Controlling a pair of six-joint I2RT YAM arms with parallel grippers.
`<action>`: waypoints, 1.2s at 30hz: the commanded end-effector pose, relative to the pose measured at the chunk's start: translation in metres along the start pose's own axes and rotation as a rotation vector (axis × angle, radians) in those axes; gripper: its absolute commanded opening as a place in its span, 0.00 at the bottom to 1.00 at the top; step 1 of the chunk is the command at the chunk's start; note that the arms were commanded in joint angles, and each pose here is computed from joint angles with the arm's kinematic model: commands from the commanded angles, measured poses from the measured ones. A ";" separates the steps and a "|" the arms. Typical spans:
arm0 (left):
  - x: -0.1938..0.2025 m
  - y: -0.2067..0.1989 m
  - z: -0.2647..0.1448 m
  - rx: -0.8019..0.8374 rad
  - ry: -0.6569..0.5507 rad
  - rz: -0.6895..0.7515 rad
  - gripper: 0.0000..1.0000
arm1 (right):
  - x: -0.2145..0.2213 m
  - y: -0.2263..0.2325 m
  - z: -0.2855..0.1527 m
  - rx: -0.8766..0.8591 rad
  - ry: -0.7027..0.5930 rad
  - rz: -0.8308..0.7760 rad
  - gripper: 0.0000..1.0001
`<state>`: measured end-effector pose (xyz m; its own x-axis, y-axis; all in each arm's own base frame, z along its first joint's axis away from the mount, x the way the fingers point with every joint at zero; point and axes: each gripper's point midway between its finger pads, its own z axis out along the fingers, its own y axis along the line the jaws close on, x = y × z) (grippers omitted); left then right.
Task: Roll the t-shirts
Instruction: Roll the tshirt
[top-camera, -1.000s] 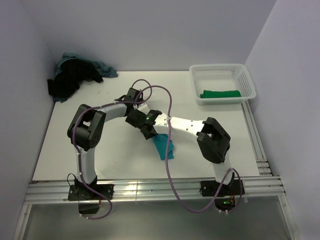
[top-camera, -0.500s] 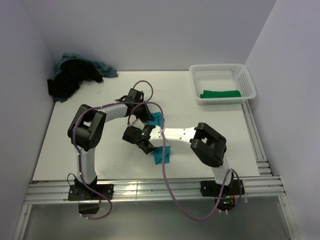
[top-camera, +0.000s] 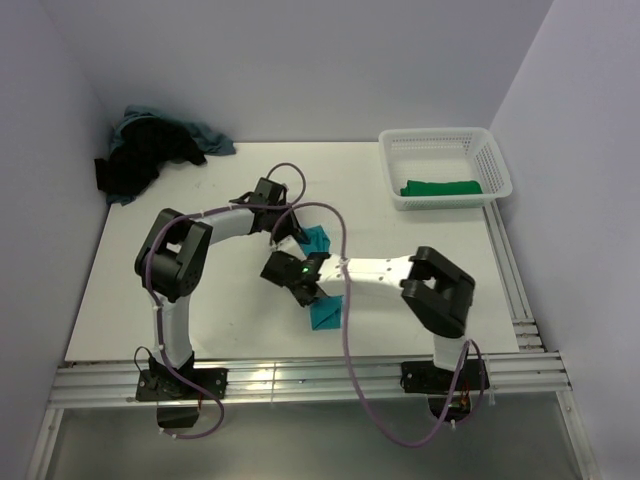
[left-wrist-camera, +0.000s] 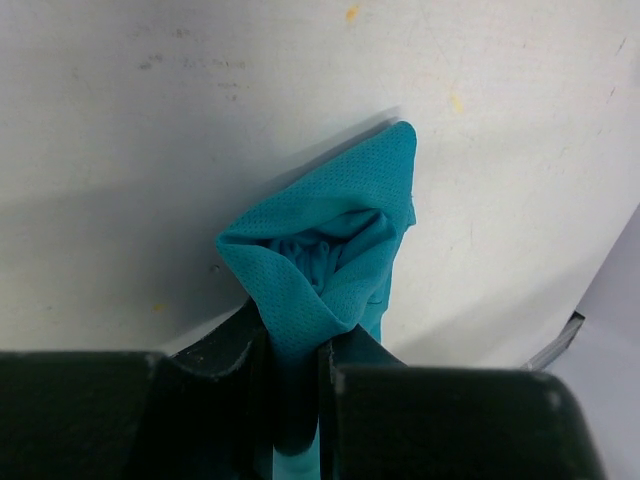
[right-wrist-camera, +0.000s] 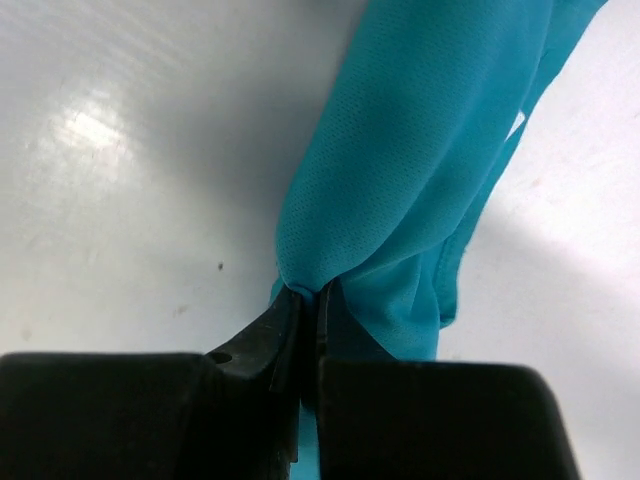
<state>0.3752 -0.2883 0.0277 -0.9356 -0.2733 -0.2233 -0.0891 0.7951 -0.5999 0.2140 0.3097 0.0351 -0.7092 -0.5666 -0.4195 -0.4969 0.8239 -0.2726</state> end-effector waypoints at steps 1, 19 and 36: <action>0.002 0.020 -0.002 -0.037 0.013 -0.045 0.17 | 0.006 0.004 -0.020 -0.224 0.000 0.190 0.00; -0.045 -0.025 -0.068 0.230 -0.196 0.043 0.78 | 0.042 0.002 -0.008 -1.130 0.124 0.940 0.00; 0.005 -0.025 -0.062 0.365 -0.119 0.159 0.71 | 0.058 0.000 0.016 -1.150 0.247 1.040 0.00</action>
<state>0.3494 -0.2626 0.0697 -0.9002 -0.2807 -0.3330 0.0812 0.6430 -0.7615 0.2007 0.2886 0.0302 -0.9908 0.1244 0.0532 0.0950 0.3603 0.9280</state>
